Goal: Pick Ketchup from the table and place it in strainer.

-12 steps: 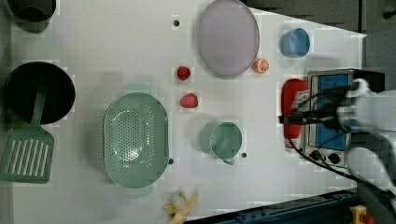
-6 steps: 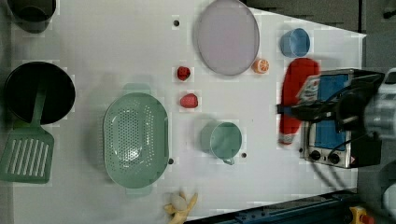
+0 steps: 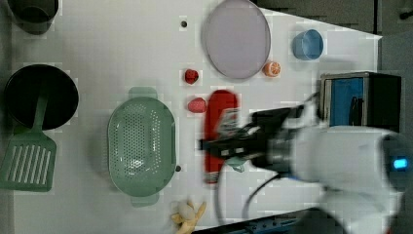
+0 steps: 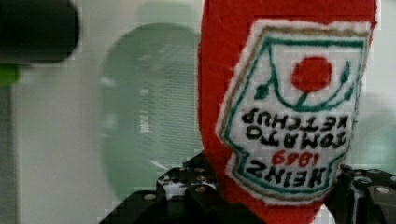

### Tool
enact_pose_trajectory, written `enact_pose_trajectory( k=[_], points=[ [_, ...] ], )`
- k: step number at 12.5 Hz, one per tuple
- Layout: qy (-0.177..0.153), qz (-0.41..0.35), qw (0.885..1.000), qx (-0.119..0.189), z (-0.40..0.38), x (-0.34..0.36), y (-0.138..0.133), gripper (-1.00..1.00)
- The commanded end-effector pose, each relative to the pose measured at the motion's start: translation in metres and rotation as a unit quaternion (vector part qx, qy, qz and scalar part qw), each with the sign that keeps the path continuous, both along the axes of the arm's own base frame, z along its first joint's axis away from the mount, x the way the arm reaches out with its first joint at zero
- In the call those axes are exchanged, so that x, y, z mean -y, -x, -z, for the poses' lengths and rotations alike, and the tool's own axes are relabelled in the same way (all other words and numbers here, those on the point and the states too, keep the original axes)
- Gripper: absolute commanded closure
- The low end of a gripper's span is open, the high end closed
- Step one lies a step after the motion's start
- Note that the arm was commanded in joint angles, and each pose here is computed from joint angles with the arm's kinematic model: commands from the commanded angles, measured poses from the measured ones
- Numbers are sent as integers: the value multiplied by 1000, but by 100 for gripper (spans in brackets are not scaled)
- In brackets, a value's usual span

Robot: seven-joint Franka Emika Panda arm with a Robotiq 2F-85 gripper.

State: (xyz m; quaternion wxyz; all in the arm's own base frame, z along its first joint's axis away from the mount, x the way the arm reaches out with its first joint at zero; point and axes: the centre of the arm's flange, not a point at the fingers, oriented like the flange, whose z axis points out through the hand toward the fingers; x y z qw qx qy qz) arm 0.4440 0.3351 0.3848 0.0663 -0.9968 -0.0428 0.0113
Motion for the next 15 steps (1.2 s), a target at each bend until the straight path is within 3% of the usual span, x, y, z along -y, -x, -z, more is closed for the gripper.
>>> enact_pose_trajectory(
  k=[1,4,7,10,12,15],
  points=[
    [-44,92,995,-8,50,-25,-6,-26],
    [-79,109,991,-28,110,-44,-6,-34],
    [-106,114,987,-36,144,-59,-8,-98],
    [-114,144,983,-24,108,-69,-14,-100],
    [-98,176,979,-15,59,-65,-16,-100],
    [-31,190,981,-16,-19,-29,-19,-100]
  ],
)
